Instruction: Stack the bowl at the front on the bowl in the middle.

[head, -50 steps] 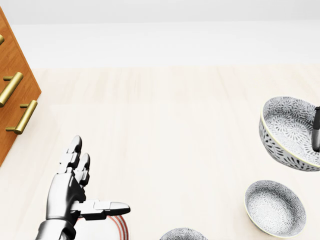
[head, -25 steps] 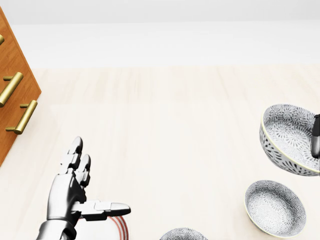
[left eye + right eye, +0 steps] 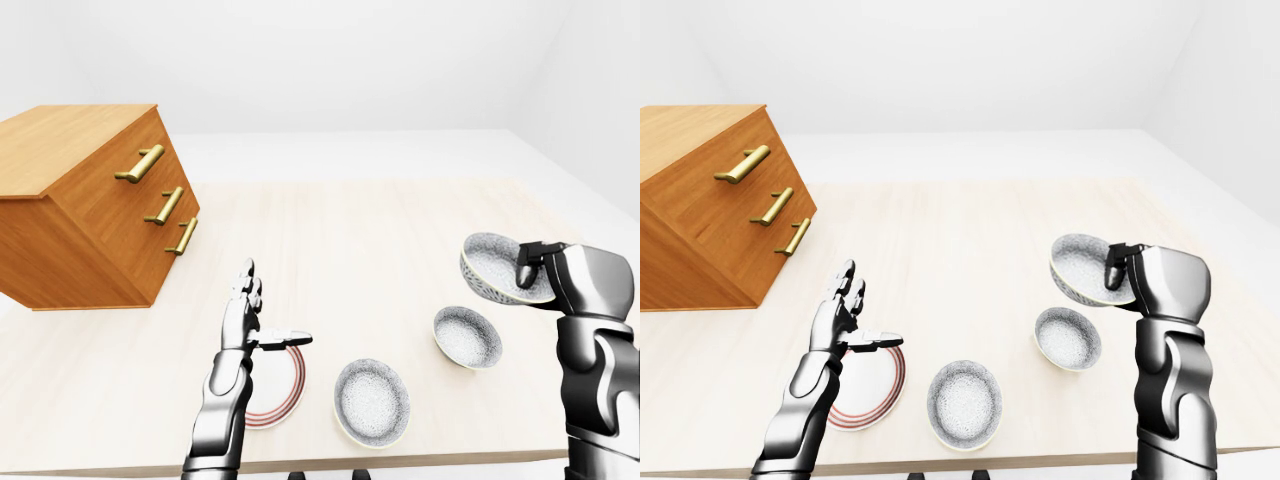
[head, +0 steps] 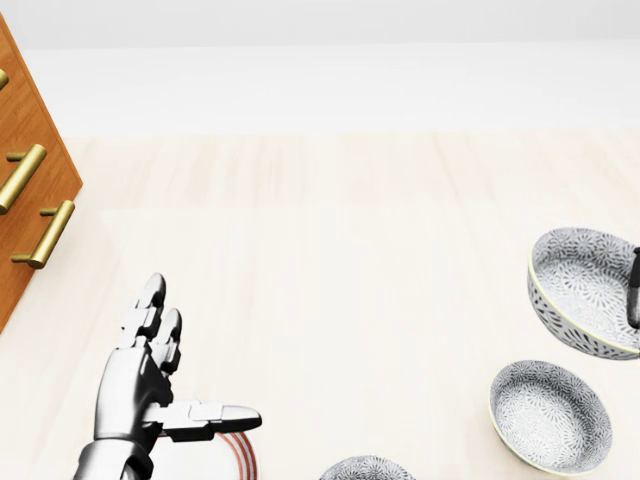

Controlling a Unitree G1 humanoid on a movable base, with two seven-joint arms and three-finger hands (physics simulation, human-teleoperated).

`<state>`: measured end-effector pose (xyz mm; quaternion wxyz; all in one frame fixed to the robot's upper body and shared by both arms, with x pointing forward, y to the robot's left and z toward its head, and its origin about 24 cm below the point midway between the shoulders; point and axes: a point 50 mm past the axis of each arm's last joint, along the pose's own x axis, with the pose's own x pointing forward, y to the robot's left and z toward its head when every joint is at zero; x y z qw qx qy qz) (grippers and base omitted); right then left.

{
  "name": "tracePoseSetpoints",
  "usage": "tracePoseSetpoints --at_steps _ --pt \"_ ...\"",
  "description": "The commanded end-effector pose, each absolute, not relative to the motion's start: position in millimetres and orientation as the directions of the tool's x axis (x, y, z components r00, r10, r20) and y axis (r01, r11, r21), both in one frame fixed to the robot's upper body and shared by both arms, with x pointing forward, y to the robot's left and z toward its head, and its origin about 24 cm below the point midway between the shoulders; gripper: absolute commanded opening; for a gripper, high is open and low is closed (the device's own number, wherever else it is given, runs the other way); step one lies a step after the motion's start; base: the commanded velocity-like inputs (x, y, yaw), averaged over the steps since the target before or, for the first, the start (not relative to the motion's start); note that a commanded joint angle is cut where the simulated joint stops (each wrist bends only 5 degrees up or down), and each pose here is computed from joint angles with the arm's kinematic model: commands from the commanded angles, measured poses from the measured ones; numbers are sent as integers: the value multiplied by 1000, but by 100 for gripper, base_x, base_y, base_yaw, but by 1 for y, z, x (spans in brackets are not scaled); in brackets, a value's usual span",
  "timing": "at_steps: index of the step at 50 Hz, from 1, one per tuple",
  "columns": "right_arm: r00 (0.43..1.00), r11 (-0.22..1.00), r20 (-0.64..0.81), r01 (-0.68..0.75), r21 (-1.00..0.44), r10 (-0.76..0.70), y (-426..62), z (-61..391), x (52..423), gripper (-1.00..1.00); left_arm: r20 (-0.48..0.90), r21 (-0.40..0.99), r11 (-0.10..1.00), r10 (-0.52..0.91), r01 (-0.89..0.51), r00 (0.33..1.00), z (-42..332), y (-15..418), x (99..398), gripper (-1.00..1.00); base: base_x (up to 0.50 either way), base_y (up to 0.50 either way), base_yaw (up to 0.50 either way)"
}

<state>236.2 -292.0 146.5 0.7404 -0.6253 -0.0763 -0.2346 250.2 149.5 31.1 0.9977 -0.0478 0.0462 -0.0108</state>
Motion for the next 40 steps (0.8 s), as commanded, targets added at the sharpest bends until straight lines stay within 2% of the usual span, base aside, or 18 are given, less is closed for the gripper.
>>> tracePoseSetpoints --at_steps 1,24,40 --pt "840 220 456 524 -823 -295 -299 146 234 -100 -97 -97 995 -26 17 995 30 150 250 100 0 0 0" --pt "843 217 427 507 -834 -327 -295 120 233 -100 -92 -94 995 -24 15 995 31 149 250 100 0 0 0" --pt "850 146 393 464 -874 -351 -300 86 242 -100 -100 -93 996 -25 15 995 29 149 250 100 0 0 0"
